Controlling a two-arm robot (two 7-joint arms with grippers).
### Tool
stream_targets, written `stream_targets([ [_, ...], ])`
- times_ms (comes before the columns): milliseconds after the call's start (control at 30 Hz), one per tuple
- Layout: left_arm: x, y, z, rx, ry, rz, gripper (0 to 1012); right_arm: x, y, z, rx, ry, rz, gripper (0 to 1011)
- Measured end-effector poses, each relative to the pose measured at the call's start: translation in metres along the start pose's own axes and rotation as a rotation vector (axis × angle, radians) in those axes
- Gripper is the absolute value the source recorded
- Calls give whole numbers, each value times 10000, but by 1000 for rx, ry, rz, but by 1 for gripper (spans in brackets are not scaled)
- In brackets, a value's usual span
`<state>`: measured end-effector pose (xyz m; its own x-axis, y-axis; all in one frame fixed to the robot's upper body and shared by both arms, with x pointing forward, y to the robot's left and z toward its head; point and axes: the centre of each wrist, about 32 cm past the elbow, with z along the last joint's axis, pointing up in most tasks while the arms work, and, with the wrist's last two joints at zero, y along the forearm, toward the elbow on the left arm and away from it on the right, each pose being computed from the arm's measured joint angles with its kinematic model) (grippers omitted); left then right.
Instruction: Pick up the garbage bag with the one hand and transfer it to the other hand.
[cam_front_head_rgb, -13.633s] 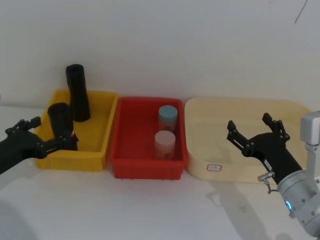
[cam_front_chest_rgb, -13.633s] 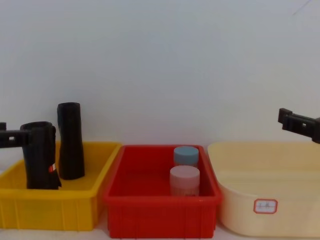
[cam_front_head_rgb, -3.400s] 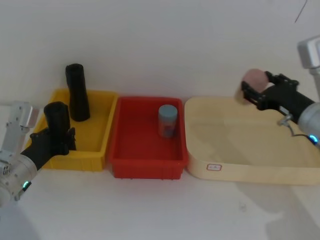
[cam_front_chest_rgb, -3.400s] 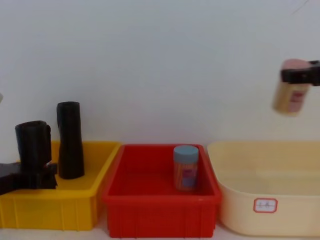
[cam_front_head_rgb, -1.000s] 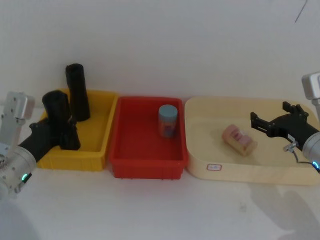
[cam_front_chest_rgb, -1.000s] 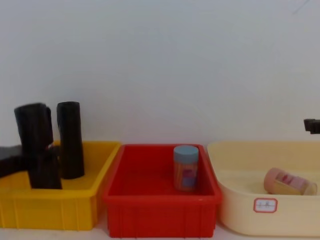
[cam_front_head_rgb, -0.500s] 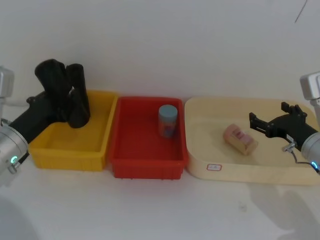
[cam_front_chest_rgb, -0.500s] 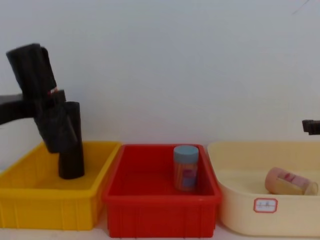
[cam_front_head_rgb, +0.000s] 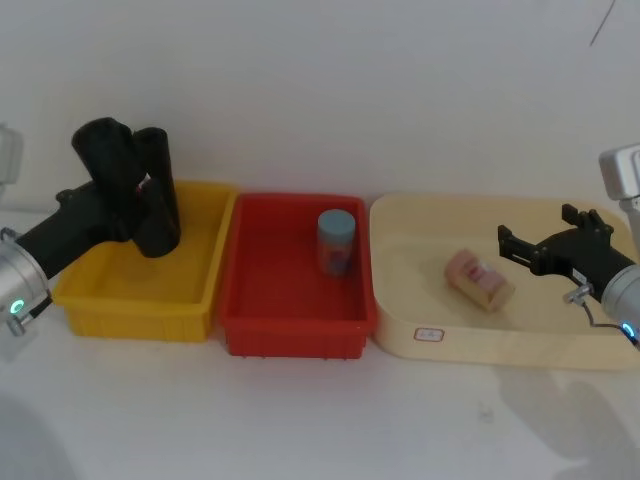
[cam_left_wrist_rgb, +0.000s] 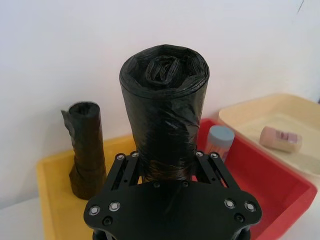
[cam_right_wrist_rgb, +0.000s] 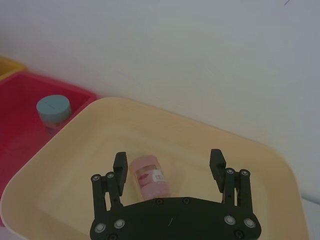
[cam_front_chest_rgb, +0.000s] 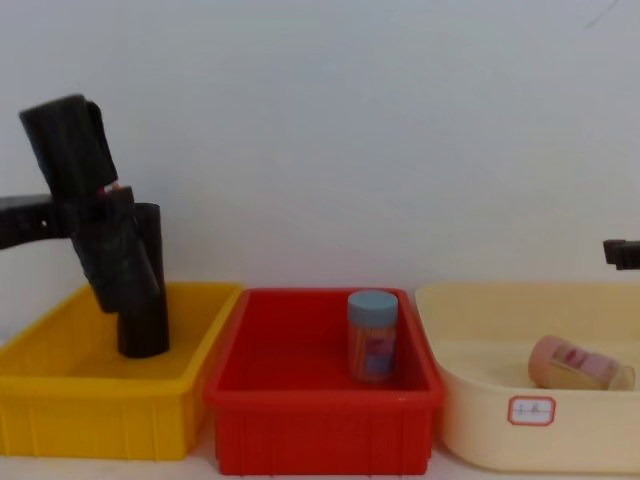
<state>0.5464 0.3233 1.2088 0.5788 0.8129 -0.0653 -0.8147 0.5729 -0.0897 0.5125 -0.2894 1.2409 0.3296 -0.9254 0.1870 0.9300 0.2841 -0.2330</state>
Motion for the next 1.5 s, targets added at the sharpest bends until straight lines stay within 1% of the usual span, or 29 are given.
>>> stream_targets([
  [67, 39, -39, -16, 15, 3, -10, 410, -1, -4, 7, 3, 0, 1, 999],
  [100, 82, -89, -36, 31, 5, -21, 410, -2, -6, 11, 6, -1, 2, 999],
  [200, 132, -159, -60, 51, 6, -40, 410, -3, -24, 33, 21, -3, 4, 1000],
  [267, 189, -266, -92, 80, 6, -76, 410, -3, -45, 58, 39, -6, 7, 1000],
  [367, 221, -343, -109, 97, 5, -101, 410, -3, -71, 88, 61, -9, 11, 1000],
  [433, 251, -432, -122, 113, 3, -127, 410, -4, -112, 133, 93, -12, 19, 999],
  [467, 263, -485, -128, 121, -1, -148, 410, -4, -112, 133, 93, -12, 19, 999],
  [500, 267, -511, -129, 125, -2, -159, 410, -3, -142, 162, 114, -13, 23, 1000],
  [533, 267, -511, -129, 125, -2, -159, 410, -3, -156, 176, 122, -14, 26, 1000],
  [600, 283, -630, -127, 140, -10, -198, 410, 0, -197, 215, 152, -13, 39, 1000],
  [700, 285, -709, -122, 149, -19, -231, 410, 9, -259, 271, 191, -12, 54, 999],
  [733, 286, -770, -115, 155, -24, -253, 410, 10, -272, 281, 200, -11, 61, 999],
  [800, 282, -830, -105, 160, -31, -278, 410, 15, -312, 311, 225, -9, 75, 1000],
  [900, 269, -959, -70, 167, -49, -333, 410, 21, -350, 340, 248, -9, 97, 1000],
  [933, 269, -959, -70, 167, -49, -333, 410, 22, -357, 347, 254, -9, 103, 1000],
  [1033, 248, -1088, -27, 170, -68, -396, 410, 25, -381, 371, 275, -11, 133, 1000],
  [1067, 244, -1112, -16, 170, -71, -405, 410, 26, -388, 380, 283, -13, 148, 1000],
  [1100, 240, -1135, -7, 170, -75, -419, 410, 26, -388, 380, 283, -13, 148, 1000],
  [1133, 236, -1156, 1, 170, -78, -430, 410, 23, -391, 386, 289, -15, 165, 1000],
  [1167, 224, -1209, 26, 169, -86, -457, 410, 21, -391, 389, 293, -15, 176, 1000],
  [1200, 221, -1236, 48, 166, -91, -468, 410, 15, -389, 398, 297, -19, 194, 999],
  [1233, 215, -1253, 50, 166, -93, -479, 410, 15, -389, 398, 297, -19, 194, 1000],
  [1267, 205, -1300, 74, 165, -100, -503, 410, 7, -385, 403, 299, -22, 211, 1000],
  [1333, 191, -1347, 97, 161, -107, -529, 410, -9, -375, 415, 302, -26, 239, 1000],
  [1367, 181, -1372, 108, 159, -109, -542, 410, -15, -371, 418, 302, -27, 249, 1000],
  [1400, 162, -1425, 129, 158, -115, -566, 410, -21, -366, 421, 302, -28, 257, 1000],
  [1433, 156, -1447, 140, 157, -118, -577, 410, -30, -356, 423, 301, -29, 271, 1000],
  [1467, 136, -1497, 159, 154, -124, -600, 410, -43, -343, 426, 300, -32, 288, 1000],
  [1500, 124, -1524, 168, 152, -129, -615, 410, -43, -343, 426, 300, -32, 288, 1000],
])
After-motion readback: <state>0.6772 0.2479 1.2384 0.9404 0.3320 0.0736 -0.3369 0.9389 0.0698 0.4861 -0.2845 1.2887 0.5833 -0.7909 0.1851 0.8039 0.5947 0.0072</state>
